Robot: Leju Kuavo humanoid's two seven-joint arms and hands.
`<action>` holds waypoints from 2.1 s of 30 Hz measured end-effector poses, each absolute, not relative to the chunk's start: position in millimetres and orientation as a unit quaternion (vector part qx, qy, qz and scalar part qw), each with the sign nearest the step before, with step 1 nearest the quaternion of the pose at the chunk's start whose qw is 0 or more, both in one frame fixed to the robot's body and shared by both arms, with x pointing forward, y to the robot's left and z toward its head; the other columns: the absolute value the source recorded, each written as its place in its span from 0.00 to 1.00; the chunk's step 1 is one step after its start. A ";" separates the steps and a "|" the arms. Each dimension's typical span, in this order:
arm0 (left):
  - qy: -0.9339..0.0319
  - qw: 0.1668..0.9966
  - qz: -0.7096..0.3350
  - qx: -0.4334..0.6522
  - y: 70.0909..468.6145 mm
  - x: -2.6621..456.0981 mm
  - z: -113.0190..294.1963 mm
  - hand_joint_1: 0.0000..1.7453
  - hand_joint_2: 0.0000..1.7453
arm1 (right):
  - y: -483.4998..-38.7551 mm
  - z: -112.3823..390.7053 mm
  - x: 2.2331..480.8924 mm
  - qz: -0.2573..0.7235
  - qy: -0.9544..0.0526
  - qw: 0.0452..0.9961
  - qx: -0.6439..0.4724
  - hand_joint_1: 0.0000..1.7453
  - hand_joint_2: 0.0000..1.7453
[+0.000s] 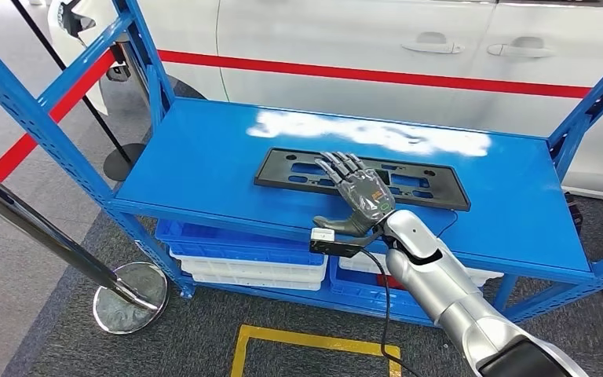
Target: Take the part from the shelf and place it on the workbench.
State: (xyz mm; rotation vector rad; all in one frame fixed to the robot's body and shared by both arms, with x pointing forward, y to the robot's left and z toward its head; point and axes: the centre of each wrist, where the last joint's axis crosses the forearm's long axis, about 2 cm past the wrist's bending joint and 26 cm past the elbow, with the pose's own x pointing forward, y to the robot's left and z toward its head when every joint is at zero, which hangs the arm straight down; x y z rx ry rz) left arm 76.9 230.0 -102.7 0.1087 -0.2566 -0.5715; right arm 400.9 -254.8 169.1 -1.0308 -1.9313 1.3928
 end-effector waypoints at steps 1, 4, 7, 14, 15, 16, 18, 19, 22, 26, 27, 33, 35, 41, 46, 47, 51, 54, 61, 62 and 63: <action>-0.127 0.950 -0.281 0.054 230.2 77.4 -102.7 0.00 0.00 | -254.8 169.0 400.8 0.517 -0.716 0.270 -0.383 0.00 0.00; -0.127 0.950 -0.281 0.055 230.6 78.3 -102.6 0.00 0.00 | -254.9 168.5 400.5 0.517 -0.716 0.271 -0.383 0.00 0.00; -0.125 0.950 -0.279 0.055 230.6 78.2 -102.6 0.00 0.00 | -254.8 168.5 400.5 0.517 -0.716 0.270 -0.383 0.00 0.00; -0.125 0.951 -0.275 0.059 230.3 77.8 -102.6 0.00 0.00 | -255.7 164.4 401.3 0.524 -0.708 0.274 -0.385 0.00 0.00; -0.125 0.951 -0.275 0.059 230.1 77.9 -102.5 0.00 0.00 | -256.2 164.7 402.1 0.524 -0.707 0.275 -0.386 0.00 0.00; -0.125 0.951 -0.275 0.059 230.0 78.0 -102.5 0.00 0.00 | -256.6 165.7 403.4 0.524 -0.707 0.274 -0.388 0.00 0.00; -0.125 0.951 -0.275 0.059 230.0 78.5 -102.4 0.00 0.00 | -256.9 167.4 405.5 0.523 -0.707 0.272 -0.391 0.00 0.00; -0.126 0.951 -0.275 0.059 230.0 78.7 -102.4 0.00 0.00 | -257.1 167.5 406.1 0.523 -0.706 0.272 -0.392 0.00 0.00; -0.126 0.951 -0.275 0.059 230.0 79.0 -102.3 0.00 0.00 | -259.3 168.1 407.9 0.524 -0.704 0.272 -0.394 0.00 0.00; -0.125 0.951 -0.275 0.059 229.9 78.8 -102.3 0.00 0.00 | -264.6 171.5 412.3 0.527 -0.699 0.273 -0.400 0.00 0.00; -0.125 0.952 -0.275 0.059 229.9 78.5 -102.4 0.00 0.00 | -265.6 170.7 412.8 0.528 -0.696 0.275 -0.400 0.00 0.00; -0.125 0.952 -0.271 0.058 230.1 78.9 -102.4 0.00 0.00 | -270.8 176.6 421.6 0.534 -0.684 0.277 -0.413 0.00 0.25; -0.125 0.953 -0.270 0.058 230.0 78.9 -102.3 0.00 0.00 | -272.5 179.2 425.5 0.538 -0.675 0.275 -0.422 0.00 0.75; -0.126 0.954 -0.264 0.062 227.7 82.1 -101.4 0.00 0.00 | -275.2 183.0 436.1 0.551 -0.650 0.278 -0.443 0.00 1.00; -0.126 0.954 -0.263 0.061 225.6 81.3 -101.3 0.00 0.00 | -276.8 177.0 437.2 0.562 -0.636 0.281 -0.448 0.00 1.00; -0.126 0.954 -0.263 0.061 225.1 81.4 -101.2 0.00 0.00 | -277.0 178.5 438.8 0.563 -0.633 0.280 -0.451 0.00 1.00; -0.129 0.954 -0.265 0.060 224.7 81.4 -101.2 0.00 0.00 | -277.9 179.7 442.3 0.566 -0.622 0.283 -0.461 0.00 1.00; -0.129 0.953 -0.266 0.060 224.8 81.6 -101.1 0.00 0.00 | -281.7 179.5 443.3 0.567 -0.618 0.285 -0.465 0.00 1.00; -0.129 0.953 -0.267 0.058 224.8 81.3 -101.2 0.00 0.00 | -293.1 175.9 443.0 0.574 -0.604 0.289 -0.472 0.00 1.00; -0.129 0.953 -0.267 0.057 224.8 81.7 -101.2 0.00 0.00 | -293.2 176.2 443.3 0.574 -0.602 0.287 -0.474 0.00 1.00; -0.129 0.953 -0.267 0.057 224.8 82.0 -101.1 0.00 0.00 | -293.2 176.6 443.6 0.575 -0.599 0.284 -0.479 0.00 1.00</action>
